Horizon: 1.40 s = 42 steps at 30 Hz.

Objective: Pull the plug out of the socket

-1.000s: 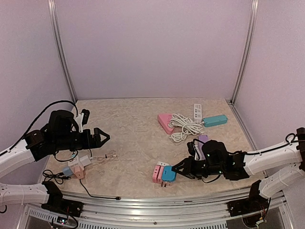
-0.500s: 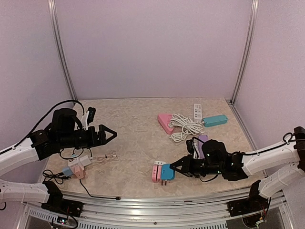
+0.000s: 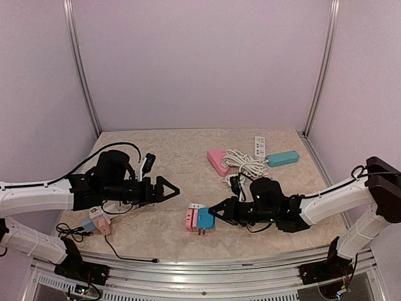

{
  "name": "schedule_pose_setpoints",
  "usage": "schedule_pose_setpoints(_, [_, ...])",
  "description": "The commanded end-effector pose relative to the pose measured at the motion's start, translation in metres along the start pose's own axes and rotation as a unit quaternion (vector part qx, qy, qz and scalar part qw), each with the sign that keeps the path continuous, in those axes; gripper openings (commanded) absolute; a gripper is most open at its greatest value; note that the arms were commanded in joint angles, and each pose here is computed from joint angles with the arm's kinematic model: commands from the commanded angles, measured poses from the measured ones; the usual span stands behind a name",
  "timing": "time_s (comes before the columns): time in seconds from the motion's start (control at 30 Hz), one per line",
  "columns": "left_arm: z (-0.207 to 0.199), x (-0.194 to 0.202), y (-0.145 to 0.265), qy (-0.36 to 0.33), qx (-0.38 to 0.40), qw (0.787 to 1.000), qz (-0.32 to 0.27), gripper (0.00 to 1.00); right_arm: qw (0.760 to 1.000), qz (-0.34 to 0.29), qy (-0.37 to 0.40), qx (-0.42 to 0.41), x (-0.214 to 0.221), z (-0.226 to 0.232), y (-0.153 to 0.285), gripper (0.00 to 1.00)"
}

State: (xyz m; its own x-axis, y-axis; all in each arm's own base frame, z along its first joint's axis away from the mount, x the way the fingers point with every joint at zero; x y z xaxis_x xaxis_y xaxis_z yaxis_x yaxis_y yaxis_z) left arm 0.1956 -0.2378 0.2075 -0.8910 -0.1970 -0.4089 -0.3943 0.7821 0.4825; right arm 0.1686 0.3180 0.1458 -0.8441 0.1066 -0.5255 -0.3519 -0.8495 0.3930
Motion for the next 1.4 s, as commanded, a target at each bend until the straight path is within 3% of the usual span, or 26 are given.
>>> schedule_pose_setpoints(0.0, [0.000, 0.011, -0.021, 0.002, 0.006, 0.999, 0.034, 0.99, 0.998, -0.023, 0.012, -0.053, -0.013, 0.023, -0.006, 0.00])
schedule_pose_setpoints(0.37, [0.007, 0.025, -0.056, -0.006, -0.031, 0.995, 0.092, 0.94, 0.999, -0.022, 0.040, -0.020, -0.018, 0.025, -0.001, 0.00])
schedule_pose_setpoints(0.77, [0.017, 0.041, -0.080, -0.002, -0.059, 0.989, 0.139, 0.77, 0.999, -0.027, 0.045, -0.011, -0.020, 0.025, 0.004, 0.00])
schedule_pose_setpoints(1.37, [0.048, 0.050, -0.072, 0.029, -0.139, 0.981, 0.135, 0.54, 0.999, -0.030, 0.044, -0.004, -0.021, 0.025, 0.009, 0.00])
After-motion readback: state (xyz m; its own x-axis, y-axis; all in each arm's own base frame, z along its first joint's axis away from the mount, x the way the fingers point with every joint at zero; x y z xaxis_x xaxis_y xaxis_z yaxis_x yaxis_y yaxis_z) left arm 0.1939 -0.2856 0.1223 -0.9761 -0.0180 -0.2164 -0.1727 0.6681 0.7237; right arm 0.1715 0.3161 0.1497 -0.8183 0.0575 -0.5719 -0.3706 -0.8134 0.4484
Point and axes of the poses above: each gripper's point midway between its finger pads, its own y axis back along the fingers, its own z axis along the line the jaws close on, x = y × z, the point moved 7 cm from there along y, back along the fingers, and after that the axes turned 11 degrees about y, right-handed, at the moved point
